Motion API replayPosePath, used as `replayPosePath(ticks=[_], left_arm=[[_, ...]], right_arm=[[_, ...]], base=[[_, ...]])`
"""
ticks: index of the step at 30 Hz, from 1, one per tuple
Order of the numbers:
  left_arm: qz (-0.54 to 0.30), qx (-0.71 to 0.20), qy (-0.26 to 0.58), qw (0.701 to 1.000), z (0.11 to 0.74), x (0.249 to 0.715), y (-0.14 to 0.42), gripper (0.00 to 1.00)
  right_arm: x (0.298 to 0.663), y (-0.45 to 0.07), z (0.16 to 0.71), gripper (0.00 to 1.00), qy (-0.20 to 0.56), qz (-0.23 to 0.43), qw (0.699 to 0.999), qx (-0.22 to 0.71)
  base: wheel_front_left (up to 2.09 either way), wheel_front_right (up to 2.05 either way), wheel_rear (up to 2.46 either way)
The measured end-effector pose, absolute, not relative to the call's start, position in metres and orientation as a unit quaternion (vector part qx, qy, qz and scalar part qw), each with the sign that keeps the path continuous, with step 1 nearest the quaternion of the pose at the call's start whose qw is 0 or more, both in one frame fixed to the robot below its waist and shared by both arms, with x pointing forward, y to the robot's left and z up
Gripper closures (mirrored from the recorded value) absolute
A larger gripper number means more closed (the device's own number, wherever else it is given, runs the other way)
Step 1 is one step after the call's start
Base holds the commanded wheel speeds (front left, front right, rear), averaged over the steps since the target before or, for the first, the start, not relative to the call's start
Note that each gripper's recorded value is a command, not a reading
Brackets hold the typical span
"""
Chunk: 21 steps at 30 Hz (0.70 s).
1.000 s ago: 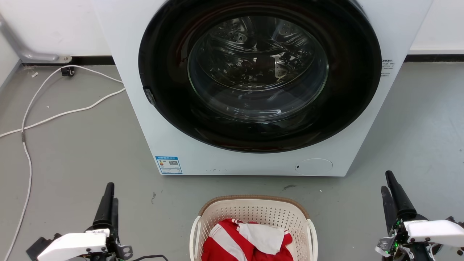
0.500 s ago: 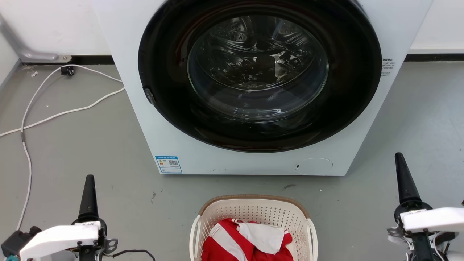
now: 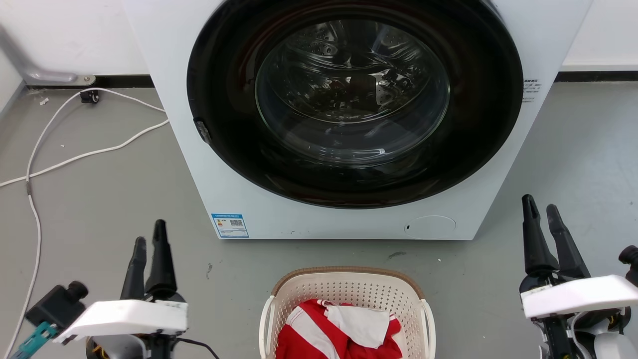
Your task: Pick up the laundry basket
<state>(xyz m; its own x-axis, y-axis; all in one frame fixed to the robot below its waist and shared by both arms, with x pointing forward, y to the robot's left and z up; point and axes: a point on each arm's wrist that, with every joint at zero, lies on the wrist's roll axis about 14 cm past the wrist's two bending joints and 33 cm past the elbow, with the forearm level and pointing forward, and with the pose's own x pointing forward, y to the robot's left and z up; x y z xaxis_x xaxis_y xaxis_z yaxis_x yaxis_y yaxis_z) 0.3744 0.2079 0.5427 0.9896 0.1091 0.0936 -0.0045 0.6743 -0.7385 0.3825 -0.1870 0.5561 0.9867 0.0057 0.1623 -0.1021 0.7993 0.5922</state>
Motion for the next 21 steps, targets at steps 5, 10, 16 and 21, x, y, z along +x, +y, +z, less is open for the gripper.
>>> replayPosePath(ticks=[5,10,16,21], left_arm=[[0.006,-0.337,-0.066,0.939,0.551,0.376,0.187,0.00],[-0.021,-0.292,-0.062,0.954,0.551,0.374,0.168,0.00],[-0.052,-0.260,-0.082,0.961,0.565,0.373,0.154,0.00],[-0.059,-0.229,-0.086,0.968,0.566,0.373,0.150,0.00]], right_arm=[[0.382,-0.179,0.560,0.00,-0.082,0.040,0.959,0.267],[0.380,-0.178,0.559,0.00,-0.084,0.040,0.970,0.224],[0.380,-0.179,0.558,0.00,-0.086,0.037,0.978,0.188],[0.380,-0.180,0.558,0.00,-0.090,0.035,0.982,0.165]], base=[[0.00,0.00,0.00],[0.00,0.00,0.00],[0.00,0.00,0.00],[0.00,0.00,0.00]])
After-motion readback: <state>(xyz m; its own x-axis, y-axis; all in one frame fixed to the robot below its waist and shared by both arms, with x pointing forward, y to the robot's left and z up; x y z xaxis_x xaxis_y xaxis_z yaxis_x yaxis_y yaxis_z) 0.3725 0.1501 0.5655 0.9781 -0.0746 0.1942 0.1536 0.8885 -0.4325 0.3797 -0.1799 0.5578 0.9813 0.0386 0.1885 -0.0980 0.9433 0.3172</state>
